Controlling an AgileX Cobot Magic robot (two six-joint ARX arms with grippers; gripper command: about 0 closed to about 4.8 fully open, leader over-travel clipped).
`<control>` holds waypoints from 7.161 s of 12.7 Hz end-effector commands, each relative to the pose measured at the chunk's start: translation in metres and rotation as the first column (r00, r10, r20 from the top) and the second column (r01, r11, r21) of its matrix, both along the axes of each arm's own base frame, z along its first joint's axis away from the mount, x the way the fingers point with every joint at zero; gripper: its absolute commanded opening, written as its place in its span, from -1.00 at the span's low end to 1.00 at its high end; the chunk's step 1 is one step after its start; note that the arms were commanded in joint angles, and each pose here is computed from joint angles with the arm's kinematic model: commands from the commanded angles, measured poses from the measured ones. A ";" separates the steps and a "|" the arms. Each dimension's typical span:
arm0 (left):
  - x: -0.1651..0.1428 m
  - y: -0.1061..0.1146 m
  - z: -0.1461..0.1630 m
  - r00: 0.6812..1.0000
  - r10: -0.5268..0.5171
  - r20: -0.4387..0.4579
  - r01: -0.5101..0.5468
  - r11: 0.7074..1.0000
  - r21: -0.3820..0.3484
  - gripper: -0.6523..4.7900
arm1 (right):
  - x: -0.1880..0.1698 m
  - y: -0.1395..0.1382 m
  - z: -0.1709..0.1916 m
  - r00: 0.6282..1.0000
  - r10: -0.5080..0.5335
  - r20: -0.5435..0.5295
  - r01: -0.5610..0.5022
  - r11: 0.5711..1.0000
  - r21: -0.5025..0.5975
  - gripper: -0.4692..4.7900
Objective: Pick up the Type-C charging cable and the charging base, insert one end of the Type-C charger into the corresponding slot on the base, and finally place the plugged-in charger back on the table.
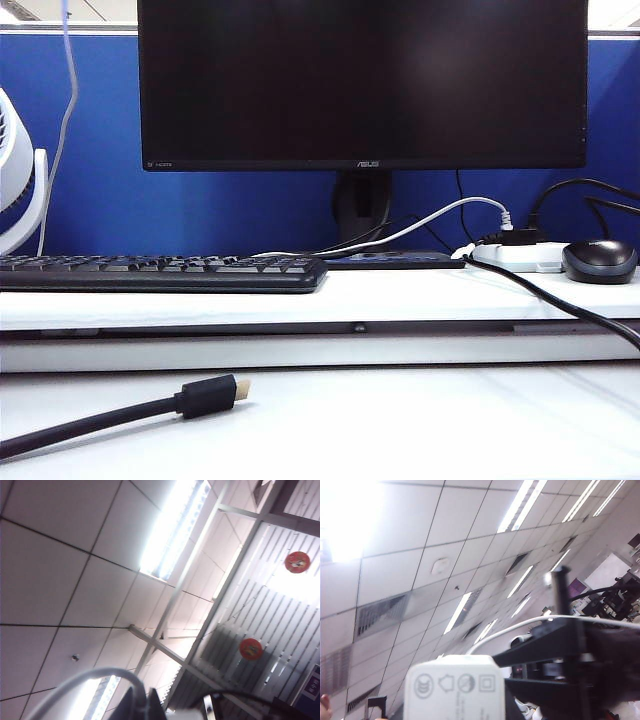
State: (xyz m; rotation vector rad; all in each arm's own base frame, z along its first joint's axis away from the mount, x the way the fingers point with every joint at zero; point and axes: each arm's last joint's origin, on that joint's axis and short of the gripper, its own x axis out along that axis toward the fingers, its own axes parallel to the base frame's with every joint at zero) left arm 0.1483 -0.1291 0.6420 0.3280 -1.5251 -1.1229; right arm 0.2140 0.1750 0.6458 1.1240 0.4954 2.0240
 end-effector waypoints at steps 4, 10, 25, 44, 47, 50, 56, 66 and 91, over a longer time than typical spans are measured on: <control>0.006 -0.003 -0.001 1.000 0.009 -0.030 -0.010 1.000 -0.024 -0.78 | -0.001 0.000 0.001 0.999 -0.023 0.022 0.022 0.999 0.036 -0.84; 0.012 -0.007 -0.003 0.998 0.008 -0.057 -0.010 1.000 -0.027 -0.78 | 0.004 0.003 -0.002 0.999 -0.041 0.026 0.039 0.998 0.046 -0.84; 0.021 -0.013 -0.006 0.997 0.049 -0.062 -0.052 0.998 -0.043 -0.78 | -0.007 0.011 0.000 1.000 0.009 0.022 -0.011 0.994 0.107 -0.84; 0.026 -0.018 -0.010 0.995 -0.010 -0.101 0.014 0.999 0.034 -0.78 | -0.008 0.010 0.000 0.999 0.042 -0.002 -0.041 0.993 0.110 -0.84; 0.021 -0.015 -0.009 0.998 -0.033 -0.055 0.034 0.999 0.018 -0.78 | -0.008 0.011 0.000 0.999 0.048 0.005 -0.048 0.994 0.096 -0.84; 0.017 -0.012 -0.008 0.996 -0.073 -0.052 0.074 0.997 0.002 -0.78 | -0.007 0.012 -0.001 0.999 0.050 0.009 -0.051 0.995 0.086 -0.84; 0.015 -0.010 -0.007 0.993 -0.094 -0.071 0.093 0.996 -0.014 -0.78 | -0.004 0.010 -0.002 0.999 0.009 0.051 -0.013 0.996 0.089 -0.84; 0.016 -0.001 -0.005 0.995 -0.075 -0.073 0.073 0.997 -0.023 -0.78 | 0.002 0.018 -0.004 0.999 0.009 -0.047 -0.007 0.999 0.033 -0.84; 0.019 -0.002 -0.004 0.994 -0.036 -0.104 0.033 0.999 -0.032 -0.78 | -0.002 0.013 -0.001 0.999 -0.049 0.022 0.046 0.994 0.099 -0.84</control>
